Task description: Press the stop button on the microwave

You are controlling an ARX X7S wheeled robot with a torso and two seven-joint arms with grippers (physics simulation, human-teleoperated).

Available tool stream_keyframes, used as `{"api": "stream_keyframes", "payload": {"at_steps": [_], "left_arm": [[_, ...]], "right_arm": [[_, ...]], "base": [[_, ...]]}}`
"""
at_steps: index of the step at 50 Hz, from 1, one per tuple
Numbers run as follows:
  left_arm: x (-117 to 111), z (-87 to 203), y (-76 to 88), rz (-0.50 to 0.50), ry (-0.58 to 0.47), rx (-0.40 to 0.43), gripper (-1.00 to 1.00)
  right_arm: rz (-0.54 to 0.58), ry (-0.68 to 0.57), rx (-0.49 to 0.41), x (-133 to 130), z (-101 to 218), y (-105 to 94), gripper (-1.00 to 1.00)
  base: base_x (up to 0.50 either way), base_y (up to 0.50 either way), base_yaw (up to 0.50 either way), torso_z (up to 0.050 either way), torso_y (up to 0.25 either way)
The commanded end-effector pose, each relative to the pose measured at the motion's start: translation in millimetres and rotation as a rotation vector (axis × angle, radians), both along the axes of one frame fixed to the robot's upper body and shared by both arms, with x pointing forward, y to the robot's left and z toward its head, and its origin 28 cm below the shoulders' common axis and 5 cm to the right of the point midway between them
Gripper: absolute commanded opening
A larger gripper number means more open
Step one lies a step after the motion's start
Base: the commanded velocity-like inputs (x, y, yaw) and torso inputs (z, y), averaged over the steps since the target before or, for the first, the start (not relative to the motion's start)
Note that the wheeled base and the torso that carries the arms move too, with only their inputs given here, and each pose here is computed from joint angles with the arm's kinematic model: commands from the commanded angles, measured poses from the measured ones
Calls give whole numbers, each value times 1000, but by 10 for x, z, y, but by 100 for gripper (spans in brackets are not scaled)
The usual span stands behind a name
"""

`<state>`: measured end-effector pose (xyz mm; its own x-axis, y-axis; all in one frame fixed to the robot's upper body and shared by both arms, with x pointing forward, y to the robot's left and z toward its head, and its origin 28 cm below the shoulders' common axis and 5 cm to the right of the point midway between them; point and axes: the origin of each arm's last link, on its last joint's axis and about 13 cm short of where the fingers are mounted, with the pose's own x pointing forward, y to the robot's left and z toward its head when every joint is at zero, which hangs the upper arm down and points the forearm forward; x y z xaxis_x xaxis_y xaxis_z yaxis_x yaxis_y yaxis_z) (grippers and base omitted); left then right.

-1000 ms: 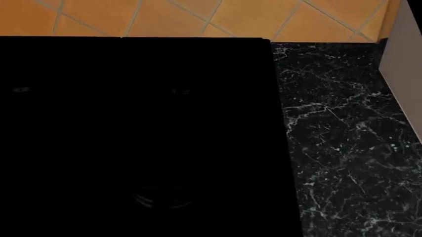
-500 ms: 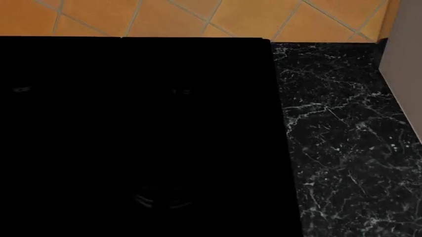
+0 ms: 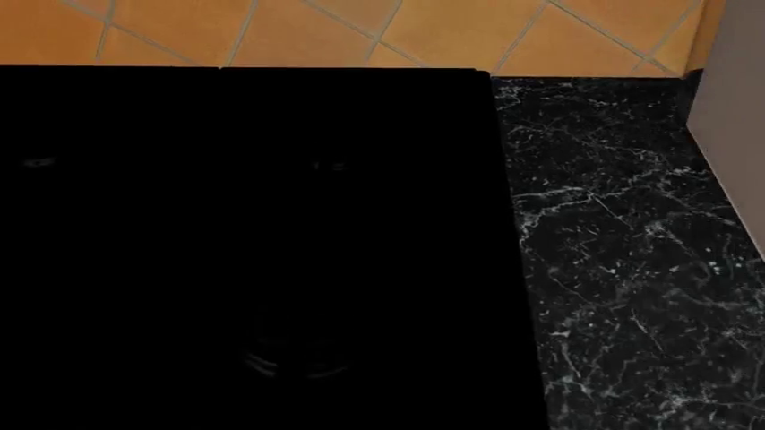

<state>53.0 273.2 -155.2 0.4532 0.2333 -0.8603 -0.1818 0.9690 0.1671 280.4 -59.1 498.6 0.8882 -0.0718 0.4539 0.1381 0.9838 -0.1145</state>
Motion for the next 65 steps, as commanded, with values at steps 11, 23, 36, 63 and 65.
{"api": "stream_keyframes", "payload": {"at_steps": [11, 23, 36, 63, 65], "left_arm": [[0, 0, 0, 0, 0, 0, 100], [0, 0, 0, 0, 0, 0, 100], [0, 0, 0, 0, 0, 0, 100], [0, 0, 0, 0, 0, 0, 100], [0, 0, 0, 0, 0, 0, 100]], "right_arm": [[-47, -5, 23, 116, 66, -102, -100], [-11, -14, 2, 58, 86, 15, -100], [-22, -9, -8, 157, 75, 2, -100], [-57, 10, -24, 450, 108, -29, -100], [-53, 16, -17, 472, 103, -33, -100]], "base": [[0, 0, 0, 0, 0], [0, 0, 0, 0, 0], [0, 0, 0, 0, 0], [0, 0, 0, 0, 0], [0, 0, 0, 0, 0]]}}
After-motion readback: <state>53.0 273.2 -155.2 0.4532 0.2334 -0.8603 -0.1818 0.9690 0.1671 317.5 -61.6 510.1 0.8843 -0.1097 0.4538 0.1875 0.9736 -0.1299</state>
